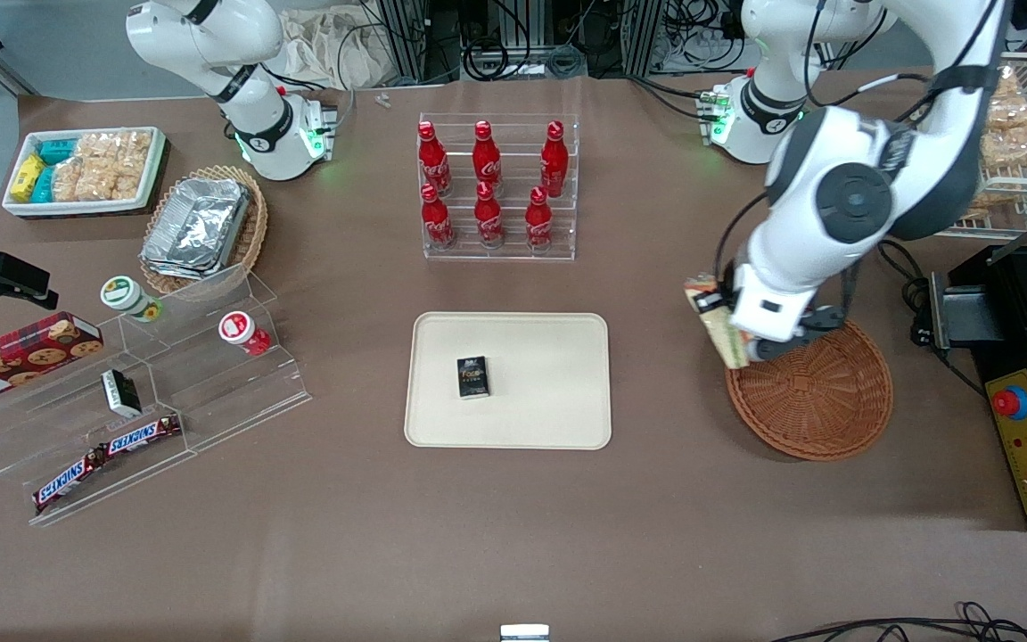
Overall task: Place sandwich from basket to tray
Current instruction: 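Lift the sandwich with the left gripper and carry it over the cream tray, then lower the sandwich onto the tray beside the black box and open the left gripper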
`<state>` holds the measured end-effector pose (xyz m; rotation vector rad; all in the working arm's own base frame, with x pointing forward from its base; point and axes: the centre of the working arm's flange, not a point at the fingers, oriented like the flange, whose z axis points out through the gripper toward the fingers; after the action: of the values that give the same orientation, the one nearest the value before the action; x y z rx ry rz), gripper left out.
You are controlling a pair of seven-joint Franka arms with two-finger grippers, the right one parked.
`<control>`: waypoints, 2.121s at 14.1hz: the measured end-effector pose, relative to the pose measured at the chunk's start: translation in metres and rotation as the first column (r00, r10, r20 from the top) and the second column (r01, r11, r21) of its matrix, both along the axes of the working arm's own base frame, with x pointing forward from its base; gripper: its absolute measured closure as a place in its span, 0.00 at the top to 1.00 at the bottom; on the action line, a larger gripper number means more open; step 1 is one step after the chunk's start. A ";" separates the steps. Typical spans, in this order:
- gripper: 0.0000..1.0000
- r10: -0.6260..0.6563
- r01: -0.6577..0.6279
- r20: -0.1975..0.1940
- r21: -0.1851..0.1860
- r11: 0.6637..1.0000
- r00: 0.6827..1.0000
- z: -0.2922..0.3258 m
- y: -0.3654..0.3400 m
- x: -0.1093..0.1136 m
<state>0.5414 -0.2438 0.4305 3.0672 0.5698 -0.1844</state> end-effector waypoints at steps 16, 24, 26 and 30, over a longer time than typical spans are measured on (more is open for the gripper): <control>0.16 -0.316 0.327 0.141 -0.070 0.942 0.938 -0.189 -0.143 -0.017; 0.79 -0.278 0.298 0.205 -0.075 0.952 0.938 -0.165 -0.143 0.002; 0.99 -0.237 0.258 0.250 -0.058 0.964 0.939 -0.119 -0.129 0.015; 1.00 -0.173 0.176 0.241 0.009 0.984 0.955 -0.012 -0.081 0.025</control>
<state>0.5662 -0.3249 0.4183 3.0602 0.2841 0.1816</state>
